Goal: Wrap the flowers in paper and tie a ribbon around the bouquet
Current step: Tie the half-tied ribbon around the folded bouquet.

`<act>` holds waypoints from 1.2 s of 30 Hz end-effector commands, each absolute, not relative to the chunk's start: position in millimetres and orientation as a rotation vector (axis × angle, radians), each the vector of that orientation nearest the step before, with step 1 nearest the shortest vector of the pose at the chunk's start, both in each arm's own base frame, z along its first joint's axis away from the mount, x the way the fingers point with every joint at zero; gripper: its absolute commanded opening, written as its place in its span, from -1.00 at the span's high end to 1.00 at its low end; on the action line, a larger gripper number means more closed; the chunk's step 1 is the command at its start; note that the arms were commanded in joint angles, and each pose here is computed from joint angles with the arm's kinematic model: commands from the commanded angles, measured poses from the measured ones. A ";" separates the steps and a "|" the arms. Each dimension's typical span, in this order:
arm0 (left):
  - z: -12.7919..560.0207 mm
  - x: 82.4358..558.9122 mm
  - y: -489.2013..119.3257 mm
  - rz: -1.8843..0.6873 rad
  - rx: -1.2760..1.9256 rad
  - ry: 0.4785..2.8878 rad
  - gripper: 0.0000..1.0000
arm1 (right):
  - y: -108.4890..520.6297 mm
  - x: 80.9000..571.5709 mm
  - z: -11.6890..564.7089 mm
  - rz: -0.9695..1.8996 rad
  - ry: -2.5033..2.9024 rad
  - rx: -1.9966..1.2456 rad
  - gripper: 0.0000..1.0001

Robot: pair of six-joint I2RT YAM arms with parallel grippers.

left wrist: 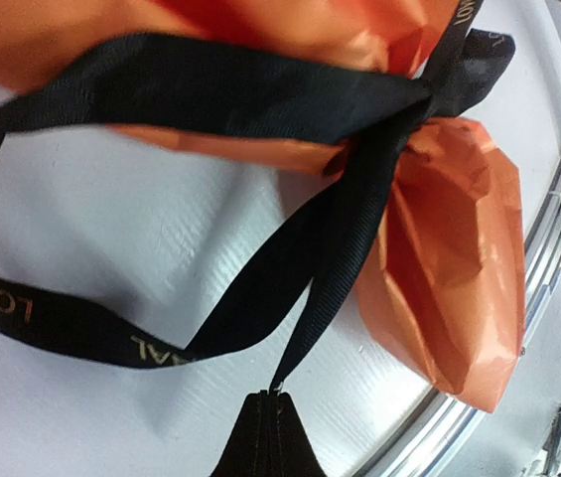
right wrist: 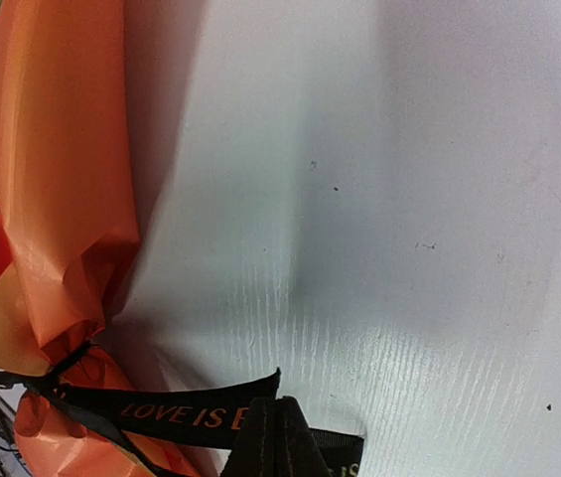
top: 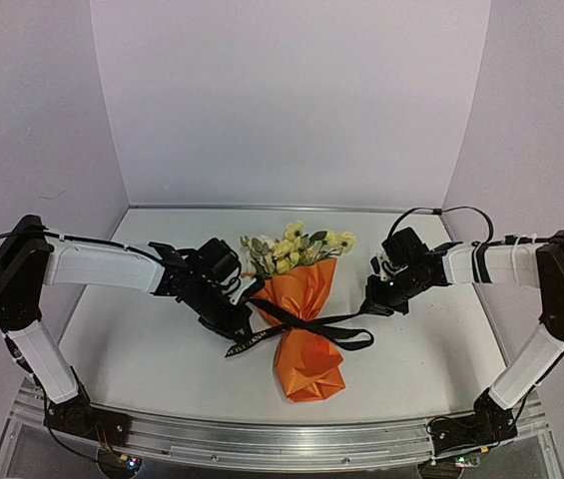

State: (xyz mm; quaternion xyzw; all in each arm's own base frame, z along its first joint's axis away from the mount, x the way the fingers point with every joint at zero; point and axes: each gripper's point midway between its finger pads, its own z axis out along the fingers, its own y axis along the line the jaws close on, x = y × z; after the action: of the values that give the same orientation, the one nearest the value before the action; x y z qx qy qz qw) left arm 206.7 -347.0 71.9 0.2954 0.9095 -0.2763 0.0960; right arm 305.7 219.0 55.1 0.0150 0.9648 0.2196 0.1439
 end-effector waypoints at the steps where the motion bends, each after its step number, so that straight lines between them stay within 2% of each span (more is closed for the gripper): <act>1: 67.2 189.4 -325.6 -0.843 0.778 2.813 1.00 | 214.0 315.7 59.1 0.583 2.751 0.066 1.00; 20: 41.2 182.4 -285.2 -0.776 0.596 2.965 1.00 | 204.8 335.6 67.0 0.538 2.740 0.102 1.00; 36: 40.6 184.5 -282.8 -0.777 0.590 2.958 1.00 | 160.4 328.8 62.3 0.301 2.709 0.207 1.00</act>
State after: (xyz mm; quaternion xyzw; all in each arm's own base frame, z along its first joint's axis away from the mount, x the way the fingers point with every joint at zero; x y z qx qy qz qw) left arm 184.9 -285.1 32.9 0.1895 0.9513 -0.2429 0.0058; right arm 323.5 176.4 48.1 0.0588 0.9744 0.1326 0.1716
